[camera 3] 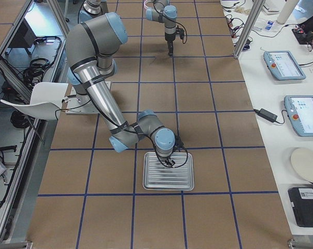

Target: Place bearing gear from tray to pile

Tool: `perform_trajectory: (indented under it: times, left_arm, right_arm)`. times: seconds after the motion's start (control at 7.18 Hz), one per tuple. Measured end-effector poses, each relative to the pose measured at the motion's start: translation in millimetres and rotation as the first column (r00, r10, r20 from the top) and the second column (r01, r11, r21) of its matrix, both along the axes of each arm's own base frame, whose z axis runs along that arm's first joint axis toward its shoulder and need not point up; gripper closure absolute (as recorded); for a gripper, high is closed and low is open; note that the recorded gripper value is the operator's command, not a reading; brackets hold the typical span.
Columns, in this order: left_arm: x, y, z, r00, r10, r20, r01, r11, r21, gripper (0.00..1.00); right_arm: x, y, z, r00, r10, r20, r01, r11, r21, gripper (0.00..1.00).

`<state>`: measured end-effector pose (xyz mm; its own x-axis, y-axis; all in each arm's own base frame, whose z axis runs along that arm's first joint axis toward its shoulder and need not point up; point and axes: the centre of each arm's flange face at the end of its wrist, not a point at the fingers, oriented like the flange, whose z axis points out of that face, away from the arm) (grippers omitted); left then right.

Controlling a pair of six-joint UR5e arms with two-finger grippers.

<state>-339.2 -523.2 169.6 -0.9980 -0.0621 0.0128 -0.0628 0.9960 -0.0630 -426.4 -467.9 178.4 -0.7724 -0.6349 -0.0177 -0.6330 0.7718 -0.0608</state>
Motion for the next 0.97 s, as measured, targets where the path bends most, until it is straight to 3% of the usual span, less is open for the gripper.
perform_trajectory:
  times: [0.14, 0.42, 0.56, 0.7, 0.97]
  left_arm:
    - [0, 0, -1, 1.000, -0.011, 0.003, 0.011, 1.000, 0.000, 1.00]
    - [-1, -4, 2, 0.999, -0.033, 0.005, 0.033, 0.999, -0.006, 1.00]
    - [6, -12, 14, 0.999, -0.051, 0.003, 0.051, 0.999, -0.013, 1.00]
    - [34, -27, 28, 0.997, -0.082, 0.011, 0.082, 0.997, -0.001, 1.00]
    - [134, -56, 60, 0.988, -0.147, 0.044, 0.146, 0.989, 0.023, 1.00]
  right_arm:
    - [2, -2, 0, 1.000, 0.003, -0.002, -0.003, 1.000, -0.004, 0.61]
    - [2, -4, 1, 1.000, 0.005, -0.008, -0.005, 1.000, -0.007, 0.85]
    - [2, -4, 2, 1.000, 0.008, -0.011, -0.008, 1.000, -0.006, 0.92]
    - [2, -4, 2, 1.000, 0.012, -0.013, -0.012, 1.000, 0.000, 0.92]
    - [2, -4, 5, 1.000, 0.012, -0.020, -0.012, 1.000, 0.005, 0.92]
